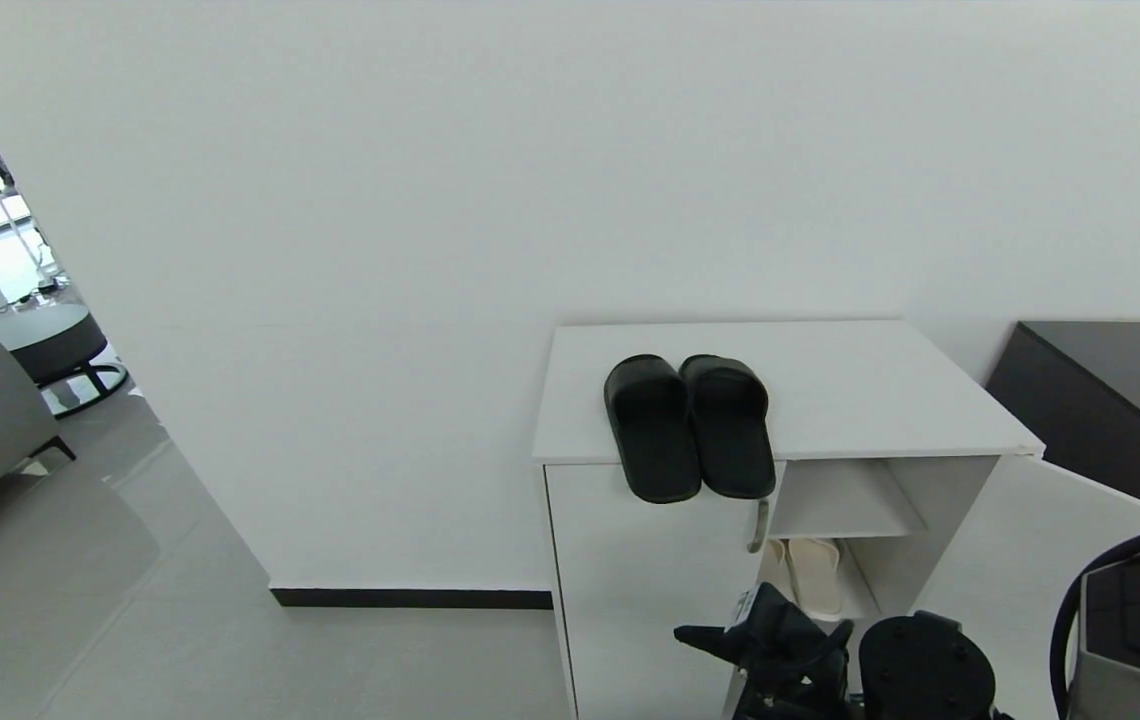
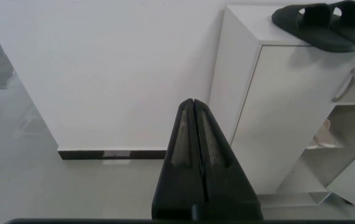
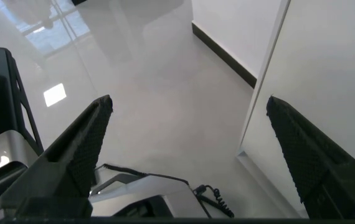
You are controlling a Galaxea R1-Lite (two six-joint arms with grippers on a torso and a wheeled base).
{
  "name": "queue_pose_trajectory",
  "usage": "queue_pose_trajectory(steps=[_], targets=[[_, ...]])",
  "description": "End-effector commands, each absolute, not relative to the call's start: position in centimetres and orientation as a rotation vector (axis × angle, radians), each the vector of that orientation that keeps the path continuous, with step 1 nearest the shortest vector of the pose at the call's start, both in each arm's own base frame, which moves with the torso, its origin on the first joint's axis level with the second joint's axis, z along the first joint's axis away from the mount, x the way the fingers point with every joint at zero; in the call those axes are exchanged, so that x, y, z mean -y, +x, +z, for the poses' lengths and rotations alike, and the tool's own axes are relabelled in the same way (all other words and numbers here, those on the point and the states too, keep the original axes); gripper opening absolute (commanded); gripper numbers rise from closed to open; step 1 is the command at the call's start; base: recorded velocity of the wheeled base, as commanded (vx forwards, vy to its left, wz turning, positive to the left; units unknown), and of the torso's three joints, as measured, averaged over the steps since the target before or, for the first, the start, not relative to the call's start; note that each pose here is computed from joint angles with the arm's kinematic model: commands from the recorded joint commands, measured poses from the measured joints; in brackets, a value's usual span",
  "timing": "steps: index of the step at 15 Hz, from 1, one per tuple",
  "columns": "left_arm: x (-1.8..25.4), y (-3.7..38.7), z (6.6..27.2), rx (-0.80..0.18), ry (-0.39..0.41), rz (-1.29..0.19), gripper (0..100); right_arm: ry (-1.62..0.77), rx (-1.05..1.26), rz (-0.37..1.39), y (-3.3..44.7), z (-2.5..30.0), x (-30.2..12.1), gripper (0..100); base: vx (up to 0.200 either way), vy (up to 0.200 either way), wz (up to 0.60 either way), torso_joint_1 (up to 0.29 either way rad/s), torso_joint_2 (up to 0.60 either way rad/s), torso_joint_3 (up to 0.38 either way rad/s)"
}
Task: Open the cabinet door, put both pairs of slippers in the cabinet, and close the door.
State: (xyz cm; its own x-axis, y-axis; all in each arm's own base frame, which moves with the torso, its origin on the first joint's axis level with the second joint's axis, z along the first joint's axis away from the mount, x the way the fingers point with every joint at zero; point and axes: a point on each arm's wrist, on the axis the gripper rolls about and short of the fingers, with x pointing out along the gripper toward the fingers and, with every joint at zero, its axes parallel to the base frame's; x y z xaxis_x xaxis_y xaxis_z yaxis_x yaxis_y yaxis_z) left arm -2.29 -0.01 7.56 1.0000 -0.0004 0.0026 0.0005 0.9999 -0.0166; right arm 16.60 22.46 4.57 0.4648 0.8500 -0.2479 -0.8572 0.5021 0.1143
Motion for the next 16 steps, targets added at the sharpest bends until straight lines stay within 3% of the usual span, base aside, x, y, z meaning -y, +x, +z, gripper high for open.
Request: queue_pose_trajectory(steps=[1,7,9,11,13,15,16], targets=[[0.0,-2.3,7.6,0.002,-0.017,0.0,0,-0.029,-0.291,1.049,16.6,4.5,-22.5,100,0.0,0.0,0.0,0.207,-0.43,-0.232],[0.0,-2.3,7.6,0.002,-0.017,0.0,0,-0.068,-0.275,1.037,16.7,4.4,-22.3,100,0.0,0.0,0.0,0.174,-0.36,-0.185],[0.0,-2.3,7.6,0.002,-0.017,0.0,0,-0.028,-0.201,0.994,17.3,6.3,-22.9,100,0.0,0.0,0.0,0.016,-0.04,-0.016],[0.0,-2.3,7.6,0.002,-0.017,0.0,0,-0.084,-0.328,0.689,18.3,10.1,-24.4,100,0.0,0.0,0.0,0.0,0.0,0.0],[0.0,-2.3,7.6,0.002,-0.017,0.0,0,0.046,-0.458,0.597,18.2,13.7,-26.0,100,0.0,0.0,0.0,0.0,0.0,0.0],[0.0,-2.3,7.6,0.002,-0.018,0.0,0,0.086,-0.433,0.222,21.6,13.4,-28.5,100,0.0,0.0,0.0,0.0,0.0,0.0],[0.0,-2.3,7.6,0.002,-0.018,0.0,0,0.088,-0.384,0.13,22.9,12.6,-28.9,100,0.0,0.0,0.0,0.0,0.0,0.0]])
